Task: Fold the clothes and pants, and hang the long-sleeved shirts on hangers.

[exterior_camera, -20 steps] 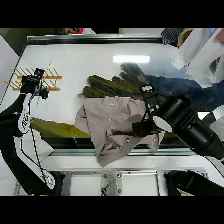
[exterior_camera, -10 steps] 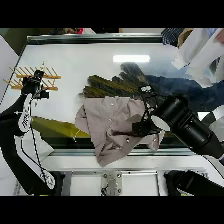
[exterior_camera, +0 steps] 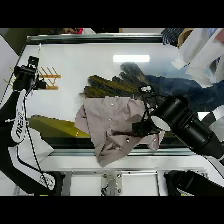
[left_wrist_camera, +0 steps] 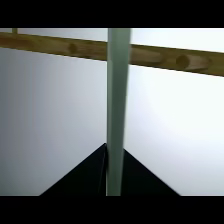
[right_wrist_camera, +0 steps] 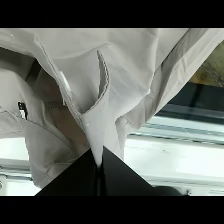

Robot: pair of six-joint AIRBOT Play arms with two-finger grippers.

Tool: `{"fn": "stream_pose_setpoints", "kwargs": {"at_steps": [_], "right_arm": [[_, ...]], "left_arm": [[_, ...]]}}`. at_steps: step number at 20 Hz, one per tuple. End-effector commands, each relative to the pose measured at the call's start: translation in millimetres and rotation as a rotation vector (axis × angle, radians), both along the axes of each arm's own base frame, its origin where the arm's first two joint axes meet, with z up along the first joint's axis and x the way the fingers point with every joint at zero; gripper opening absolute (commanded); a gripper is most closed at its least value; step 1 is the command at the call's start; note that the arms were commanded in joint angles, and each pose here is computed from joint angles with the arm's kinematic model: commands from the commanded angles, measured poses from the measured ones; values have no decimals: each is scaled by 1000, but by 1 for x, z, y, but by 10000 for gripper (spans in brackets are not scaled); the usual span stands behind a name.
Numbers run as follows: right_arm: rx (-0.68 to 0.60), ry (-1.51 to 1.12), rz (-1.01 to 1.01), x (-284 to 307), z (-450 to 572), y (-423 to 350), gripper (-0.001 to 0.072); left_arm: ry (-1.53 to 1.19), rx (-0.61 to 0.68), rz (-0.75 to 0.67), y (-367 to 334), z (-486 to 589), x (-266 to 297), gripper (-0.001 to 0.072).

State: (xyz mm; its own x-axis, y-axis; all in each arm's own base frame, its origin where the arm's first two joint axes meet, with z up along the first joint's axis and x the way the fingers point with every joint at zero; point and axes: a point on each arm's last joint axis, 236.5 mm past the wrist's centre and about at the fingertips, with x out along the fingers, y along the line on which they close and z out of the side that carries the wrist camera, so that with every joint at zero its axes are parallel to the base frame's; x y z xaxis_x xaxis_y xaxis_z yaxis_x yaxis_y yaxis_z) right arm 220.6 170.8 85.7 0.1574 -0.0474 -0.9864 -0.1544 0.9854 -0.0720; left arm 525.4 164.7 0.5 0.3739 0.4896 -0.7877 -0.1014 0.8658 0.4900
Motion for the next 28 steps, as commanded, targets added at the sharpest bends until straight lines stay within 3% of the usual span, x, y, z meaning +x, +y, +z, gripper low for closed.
{"fn": "stream_pose_setpoints", "kwargs": {"at_steps": [1, 5, 7, 9, 13, 18, 23, 25, 28], "right_arm": [[5, -5, 1, -1, 2, 0, 13], [26, -27, 0, 0, 11, 0, 13], [40, -56, -2, 4, 20, 0, 13], [44, -95, -6, 9, 31, -3, 13], [80, -141, -28, 15, 49, -7, 13], [117, -178, -82, 20, 65, -22, 13], [127, -178, -87, 18, 68, -23, 13], [118, -167, -91, 15, 70, -26, 13], [115, -162, -96, 12, 75, -28, 13]], "left_arm": [[-92, 12, -41, -26, 60, -1, 13], [-184, 7, -114, -72, 126, -13, 15], [-191, -36, -229, -111, 149, -24, 14], [-165, -148, -417, -163, 161, -39, 14], [-63, -506, -864, -266, 177, -102, 14], [28, -887, -1374, -317, 212, -192, 14], [81, -840, -1318, -288, 195, -187, 14], [88, -762, -1512, -288, 193, -199, 14], [77, -709, -1662, -290, 180, -211, 13]]}}
